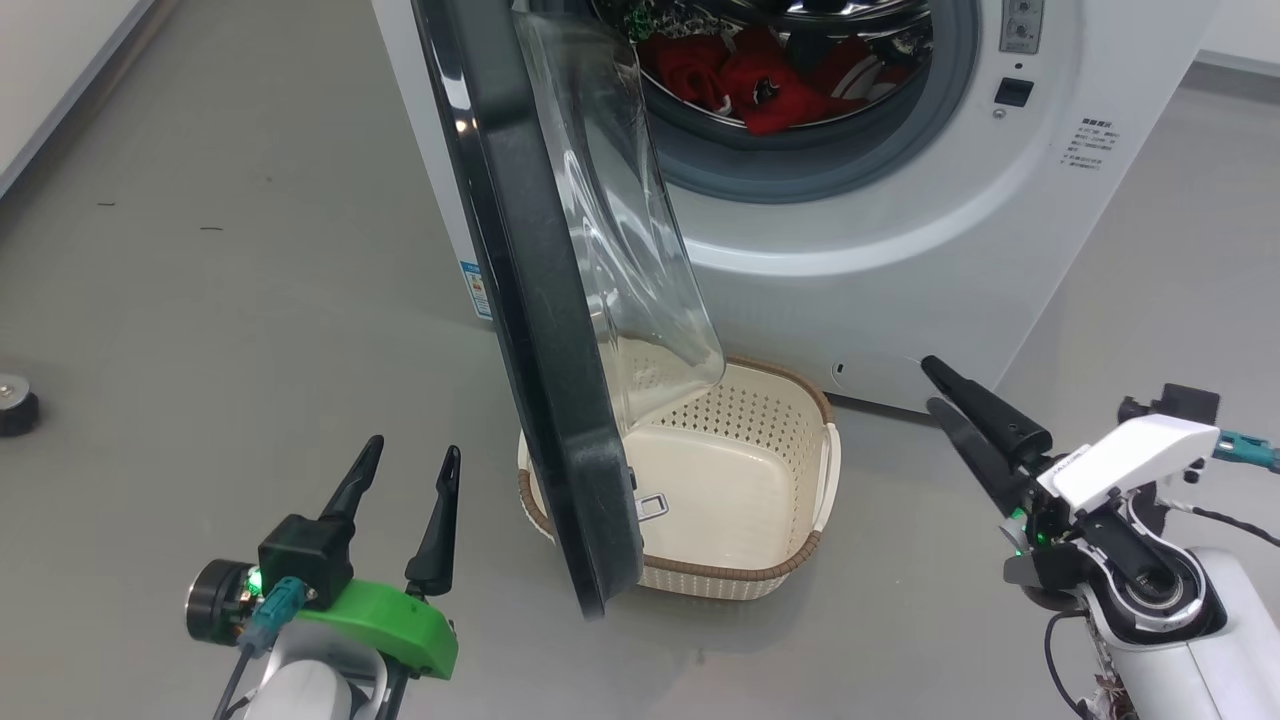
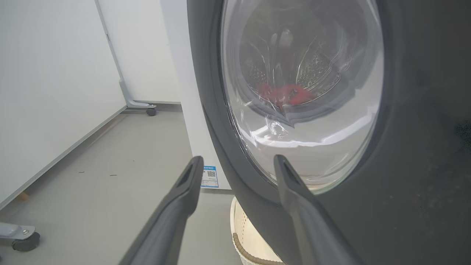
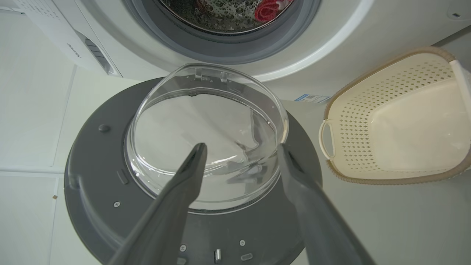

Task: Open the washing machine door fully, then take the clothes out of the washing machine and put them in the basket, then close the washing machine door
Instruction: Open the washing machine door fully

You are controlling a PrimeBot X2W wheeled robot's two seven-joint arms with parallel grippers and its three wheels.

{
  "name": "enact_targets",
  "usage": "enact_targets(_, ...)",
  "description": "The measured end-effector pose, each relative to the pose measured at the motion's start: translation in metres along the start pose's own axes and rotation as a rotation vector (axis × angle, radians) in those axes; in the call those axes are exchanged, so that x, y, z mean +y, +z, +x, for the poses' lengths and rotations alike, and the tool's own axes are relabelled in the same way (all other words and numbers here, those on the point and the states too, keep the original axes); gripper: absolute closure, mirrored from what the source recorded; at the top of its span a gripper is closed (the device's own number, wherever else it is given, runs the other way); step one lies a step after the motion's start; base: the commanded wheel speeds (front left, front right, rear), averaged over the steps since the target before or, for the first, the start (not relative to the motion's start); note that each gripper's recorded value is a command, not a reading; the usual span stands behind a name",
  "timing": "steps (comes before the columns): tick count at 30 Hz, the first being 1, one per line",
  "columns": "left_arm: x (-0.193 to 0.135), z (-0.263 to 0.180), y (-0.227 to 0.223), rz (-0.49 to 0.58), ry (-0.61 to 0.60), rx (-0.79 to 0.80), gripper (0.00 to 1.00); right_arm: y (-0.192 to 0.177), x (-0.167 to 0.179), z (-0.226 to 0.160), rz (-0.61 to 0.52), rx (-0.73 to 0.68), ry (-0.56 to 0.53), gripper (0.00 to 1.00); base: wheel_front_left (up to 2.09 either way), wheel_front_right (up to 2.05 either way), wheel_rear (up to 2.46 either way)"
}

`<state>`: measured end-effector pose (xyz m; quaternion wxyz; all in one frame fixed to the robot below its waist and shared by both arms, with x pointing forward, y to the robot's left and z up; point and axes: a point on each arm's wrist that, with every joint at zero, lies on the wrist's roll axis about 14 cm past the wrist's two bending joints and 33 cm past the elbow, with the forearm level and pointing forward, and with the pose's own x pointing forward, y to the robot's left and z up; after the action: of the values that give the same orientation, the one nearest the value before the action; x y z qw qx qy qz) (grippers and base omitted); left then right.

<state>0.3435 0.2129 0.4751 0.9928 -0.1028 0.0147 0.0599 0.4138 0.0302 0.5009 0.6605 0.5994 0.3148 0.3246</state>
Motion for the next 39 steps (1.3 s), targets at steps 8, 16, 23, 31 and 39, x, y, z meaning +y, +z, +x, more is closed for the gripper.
enact_targets(8, 0.001, -0.001, -0.005, -0.002, 0.008, 0.015, 0.00, 0.043, -0.021, -0.029, -0.367, -0.226, -0.163, 0.00, 0.00, 0.00, 0.00)
enact_targets(16, -0.001, -0.001, -0.008, -0.002, 0.009, 0.023, 0.00, 0.067, -0.014, -0.051, -0.802, -0.368, -0.209, 0.00, 0.00, 0.00, 0.00)
enact_targets(23, 0.000, 0.000, -0.009, -0.005, 0.018, 0.026, 0.00, 0.096, 0.004, -0.074, -1.204, -0.526, -0.223, 0.00, 0.00, 0.00, 0.00)
enact_targets(31, 0.001, 0.000, -0.009, -0.004, 0.022, 0.024, 0.00, 0.086, -0.031, -0.084, -1.314, -0.457, -0.416, 0.00, 0.00, 0.00, 0.00)
enact_targets(39, 0.000, 0.001, -0.009, -0.004, 0.023, 0.026, 0.00, 0.073, -0.031, -0.082, -1.290, -0.495, -0.442, 0.00, 0.00, 0.00, 0.00)
